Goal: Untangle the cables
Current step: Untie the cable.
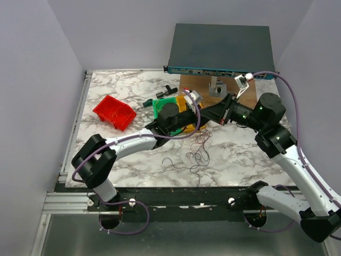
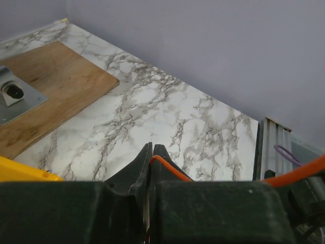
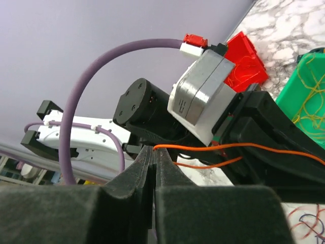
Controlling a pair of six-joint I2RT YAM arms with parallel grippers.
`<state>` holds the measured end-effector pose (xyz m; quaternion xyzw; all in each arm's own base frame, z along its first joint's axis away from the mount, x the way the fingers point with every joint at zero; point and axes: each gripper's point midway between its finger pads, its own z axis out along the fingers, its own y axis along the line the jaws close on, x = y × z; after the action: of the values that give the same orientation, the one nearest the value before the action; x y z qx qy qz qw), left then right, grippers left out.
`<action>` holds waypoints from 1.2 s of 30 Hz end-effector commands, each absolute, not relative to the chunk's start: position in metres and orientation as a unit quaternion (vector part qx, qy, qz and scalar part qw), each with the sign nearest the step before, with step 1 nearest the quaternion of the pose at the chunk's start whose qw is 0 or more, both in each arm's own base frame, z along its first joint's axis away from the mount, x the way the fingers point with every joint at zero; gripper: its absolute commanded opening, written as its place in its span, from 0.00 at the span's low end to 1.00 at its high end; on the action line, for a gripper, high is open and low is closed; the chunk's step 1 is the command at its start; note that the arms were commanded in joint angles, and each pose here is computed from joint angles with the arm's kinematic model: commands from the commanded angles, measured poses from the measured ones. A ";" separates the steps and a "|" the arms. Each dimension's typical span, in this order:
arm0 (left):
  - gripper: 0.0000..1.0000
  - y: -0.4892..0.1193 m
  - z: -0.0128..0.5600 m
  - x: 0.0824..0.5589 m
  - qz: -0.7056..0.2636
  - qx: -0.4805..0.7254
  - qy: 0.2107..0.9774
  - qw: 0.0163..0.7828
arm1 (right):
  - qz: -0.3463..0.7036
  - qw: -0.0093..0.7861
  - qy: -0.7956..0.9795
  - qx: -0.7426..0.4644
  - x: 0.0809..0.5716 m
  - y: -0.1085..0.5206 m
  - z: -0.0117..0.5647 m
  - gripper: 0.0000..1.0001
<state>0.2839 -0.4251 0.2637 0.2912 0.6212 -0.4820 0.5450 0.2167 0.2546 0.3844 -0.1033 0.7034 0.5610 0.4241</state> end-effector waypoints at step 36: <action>0.00 -0.330 0.354 0.262 -0.550 0.228 0.623 0.507 | 0.282 0.353 0.892 -0.021 0.235 0.218 0.083 0.85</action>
<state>0.2661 -0.3390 0.3259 0.2213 0.6436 -0.5480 0.4863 0.2395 0.2206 0.0927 -0.0225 0.8763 0.3219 0.3576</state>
